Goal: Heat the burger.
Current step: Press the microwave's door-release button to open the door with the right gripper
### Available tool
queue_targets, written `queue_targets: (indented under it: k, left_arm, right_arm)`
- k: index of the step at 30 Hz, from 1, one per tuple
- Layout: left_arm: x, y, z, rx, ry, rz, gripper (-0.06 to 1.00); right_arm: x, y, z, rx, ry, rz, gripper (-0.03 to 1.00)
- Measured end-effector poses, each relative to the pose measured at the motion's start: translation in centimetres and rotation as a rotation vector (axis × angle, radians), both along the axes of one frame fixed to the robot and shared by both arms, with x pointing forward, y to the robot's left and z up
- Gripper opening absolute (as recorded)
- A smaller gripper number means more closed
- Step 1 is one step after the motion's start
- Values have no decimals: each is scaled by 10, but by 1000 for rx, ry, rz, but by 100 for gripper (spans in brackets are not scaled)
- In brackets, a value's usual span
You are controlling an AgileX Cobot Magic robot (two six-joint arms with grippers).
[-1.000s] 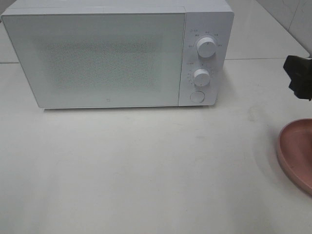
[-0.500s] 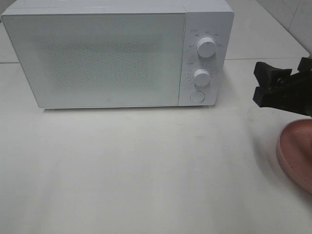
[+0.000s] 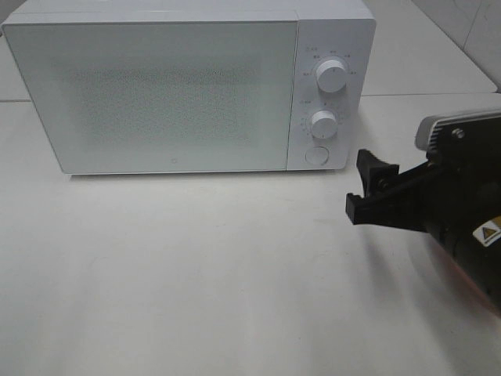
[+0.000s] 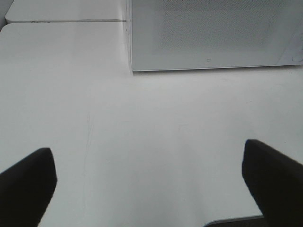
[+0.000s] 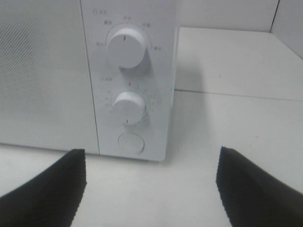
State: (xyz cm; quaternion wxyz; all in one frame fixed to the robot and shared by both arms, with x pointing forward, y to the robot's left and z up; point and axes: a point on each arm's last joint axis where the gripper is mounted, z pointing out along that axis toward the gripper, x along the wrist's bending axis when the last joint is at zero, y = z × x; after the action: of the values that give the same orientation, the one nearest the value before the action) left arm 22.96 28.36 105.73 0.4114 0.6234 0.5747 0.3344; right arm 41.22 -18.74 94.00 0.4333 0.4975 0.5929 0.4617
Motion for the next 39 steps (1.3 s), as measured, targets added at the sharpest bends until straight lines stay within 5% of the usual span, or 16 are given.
queue_targets:
  k: [11, 20, 22, 25, 27, 28, 30, 31, 33, 39]
  left_arm:
    - [0, 0, 0, 0, 0, 0, 99]
    - [0, 0, 0, 0, 0, 0, 99]
    - [0, 0, 0, 0, 0, 0, 99]
    - [0, 0, 0, 0, 0, 0, 99]
    - [0, 0, 0, 0, 0, 0, 99]
    - [0, 0, 0, 0, 0, 0, 99]
    - [0, 0, 0, 0, 0, 0, 99]
    - [0, 0, 0, 0, 0, 0, 99]
    - [0, 0, 0, 0, 0, 0, 99]
    - [0, 0, 0, 0, 0, 0, 99]
  right_arm:
    - [-10, 11, -21, -53, 86, -10, 75]
    - [-10, 10, -21, -9, 92, -26, 75]
    - [-10, 10, -21, 129, 106, -61, 75]
    - [-10, 10, -21, 179, 111, -73, 75]
    - [-10, 10, -21, 355, 129, -117, 74]
    - [-10, 10, -21, 355, 129, -117, 74]
    - [-10, 10, -21, 640, 157, -188, 71]
    - [-10, 10, -21, 640, 157, -188, 71]
    - [-10, 10, -21, 845, 177, -239, 67]
    - [-10, 10, -21, 1101, 200, -300, 57]
